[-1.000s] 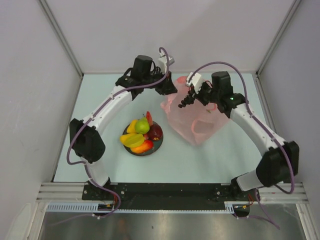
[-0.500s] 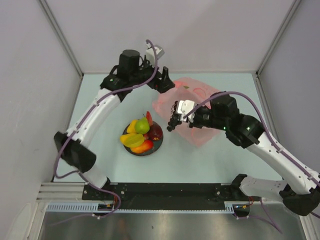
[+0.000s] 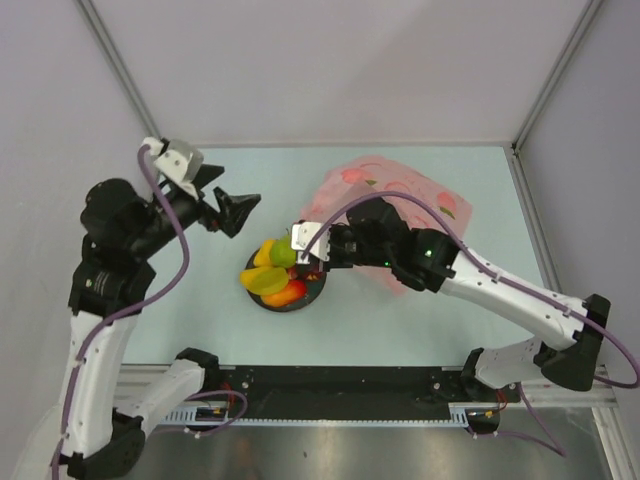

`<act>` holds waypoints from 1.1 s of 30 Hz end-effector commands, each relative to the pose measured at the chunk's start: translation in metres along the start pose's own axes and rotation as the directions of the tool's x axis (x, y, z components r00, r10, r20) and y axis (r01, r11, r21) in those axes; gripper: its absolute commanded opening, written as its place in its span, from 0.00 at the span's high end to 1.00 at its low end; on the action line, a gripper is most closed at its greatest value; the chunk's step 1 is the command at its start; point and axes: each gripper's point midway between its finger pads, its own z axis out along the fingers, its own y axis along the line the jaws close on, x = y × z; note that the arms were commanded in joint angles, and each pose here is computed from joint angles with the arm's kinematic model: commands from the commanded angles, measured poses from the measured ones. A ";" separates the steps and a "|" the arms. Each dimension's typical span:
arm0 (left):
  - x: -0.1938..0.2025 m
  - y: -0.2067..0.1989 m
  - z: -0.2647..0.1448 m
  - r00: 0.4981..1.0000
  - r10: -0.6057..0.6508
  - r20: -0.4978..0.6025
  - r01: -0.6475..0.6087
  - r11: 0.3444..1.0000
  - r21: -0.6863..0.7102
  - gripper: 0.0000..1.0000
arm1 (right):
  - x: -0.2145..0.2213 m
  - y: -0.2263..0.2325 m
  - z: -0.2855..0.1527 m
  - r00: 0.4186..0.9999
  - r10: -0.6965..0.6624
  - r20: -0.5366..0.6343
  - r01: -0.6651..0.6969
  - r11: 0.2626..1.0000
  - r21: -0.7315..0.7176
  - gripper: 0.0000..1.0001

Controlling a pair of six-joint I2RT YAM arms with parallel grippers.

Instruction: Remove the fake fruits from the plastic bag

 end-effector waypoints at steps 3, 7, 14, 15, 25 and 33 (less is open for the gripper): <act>0.025 0.023 -0.030 0.999 0.008 -0.044 -0.013 0.992 -0.122 0.05 | -0.019 -0.019 0.035 0.998 -0.001 0.057 -0.004 0.997 0.081 1.00; 0.031 0.024 -0.039 1.000 0.001 -0.030 -0.006 0.989 -0.148 0.05 | -0.016 -0.009 0.055 0.999 0.009 0.049 -0.012 0.998 0.058 1.00; 0.048 0.019 -0.034 0.998 -0.042 -0.050 0.036 0.993 -0.114 0.05 | -0.015 0.028 0.080 1.000 0.013 0.022 -0.012 1.000 -0.027 1.00; 0.050 0.019 -0.033 0.998 -0.045 -0.052 0.039 0.993 -0.112 0.06 | -0.014 0.031 0.083 1.000 0.015 0.017 -0.015 0.999 -0.032 1.00; 0.055 0.013 -0.034 0.996 -0.077 -0.045 0.072 0.993 -0.091 0.05 | -0.005 0.039 0.117 1.000 0.004 -0.015 -0.004 1.000 0.009 1.00; 0.063 0.013 -0.032 0.995 -0.089 -0.051 0.084 0.992 -0.092 0.06 | 0.002 0.043 0.127 0.999 -0.031 -0.037 0.031 1.000 -0.004 1.00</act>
